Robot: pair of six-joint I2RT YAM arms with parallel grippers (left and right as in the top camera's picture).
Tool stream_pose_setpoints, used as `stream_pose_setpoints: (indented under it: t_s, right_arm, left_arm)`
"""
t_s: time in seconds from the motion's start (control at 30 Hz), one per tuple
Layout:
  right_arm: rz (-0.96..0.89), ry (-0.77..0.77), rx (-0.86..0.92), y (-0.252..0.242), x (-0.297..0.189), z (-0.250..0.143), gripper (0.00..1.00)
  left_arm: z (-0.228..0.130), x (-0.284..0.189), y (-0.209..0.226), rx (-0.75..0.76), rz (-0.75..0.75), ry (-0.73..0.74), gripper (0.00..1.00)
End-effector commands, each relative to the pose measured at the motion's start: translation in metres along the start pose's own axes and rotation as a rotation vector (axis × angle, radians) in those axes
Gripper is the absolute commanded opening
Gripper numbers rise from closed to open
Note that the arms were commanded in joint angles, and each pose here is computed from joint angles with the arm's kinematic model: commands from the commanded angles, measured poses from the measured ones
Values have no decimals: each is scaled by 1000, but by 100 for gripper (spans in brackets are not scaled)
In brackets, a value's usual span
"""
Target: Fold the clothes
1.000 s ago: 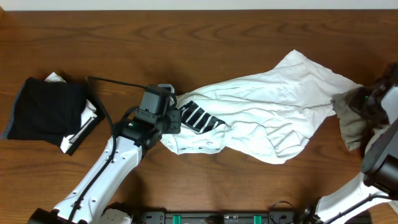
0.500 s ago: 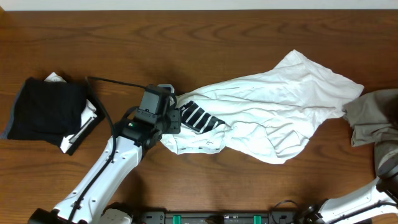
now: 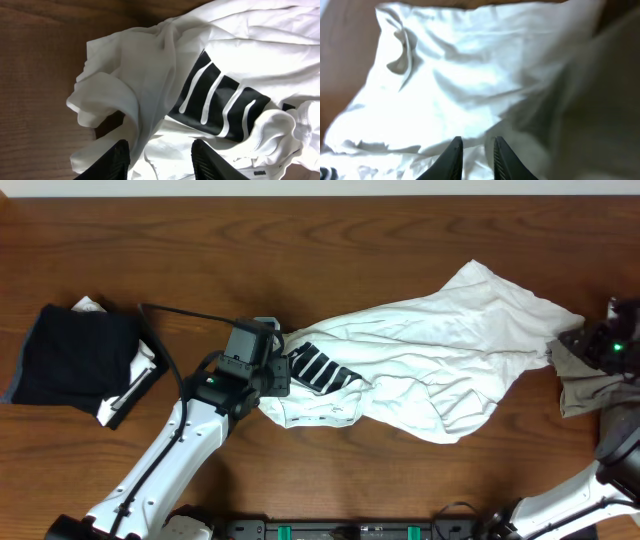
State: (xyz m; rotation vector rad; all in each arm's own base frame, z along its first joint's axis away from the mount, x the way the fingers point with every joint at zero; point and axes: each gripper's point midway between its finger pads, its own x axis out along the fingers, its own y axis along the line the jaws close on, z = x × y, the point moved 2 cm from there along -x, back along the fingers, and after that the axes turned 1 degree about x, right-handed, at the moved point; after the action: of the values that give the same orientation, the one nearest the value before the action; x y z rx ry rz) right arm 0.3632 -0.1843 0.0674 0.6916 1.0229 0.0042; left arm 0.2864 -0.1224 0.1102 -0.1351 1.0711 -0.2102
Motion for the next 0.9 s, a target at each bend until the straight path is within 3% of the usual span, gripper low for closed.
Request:
stream_pose_setpoints:
  t_s: [0.0, 0.17, 0.37, 0.87]
  right_arm:
    - [-158, 34, -64, -10, 4, -1, 20]
    - [-273, 57, -78, -19, 17, -4, 18]
    - [-477, 66, 43, -58, 15, -10, 16]
    - [-603, -76, 240, -133, -8, 2, 16]
  left_arm:
    - [4, -2, -2, -1, -5, -7, 43]
    - [4, -2, -2, -1, -5, -7, 43]
    - [4, -2, -2, -1, -6, -7, 43]
    - [4, -2, -2, -1, -6, -7, 43]
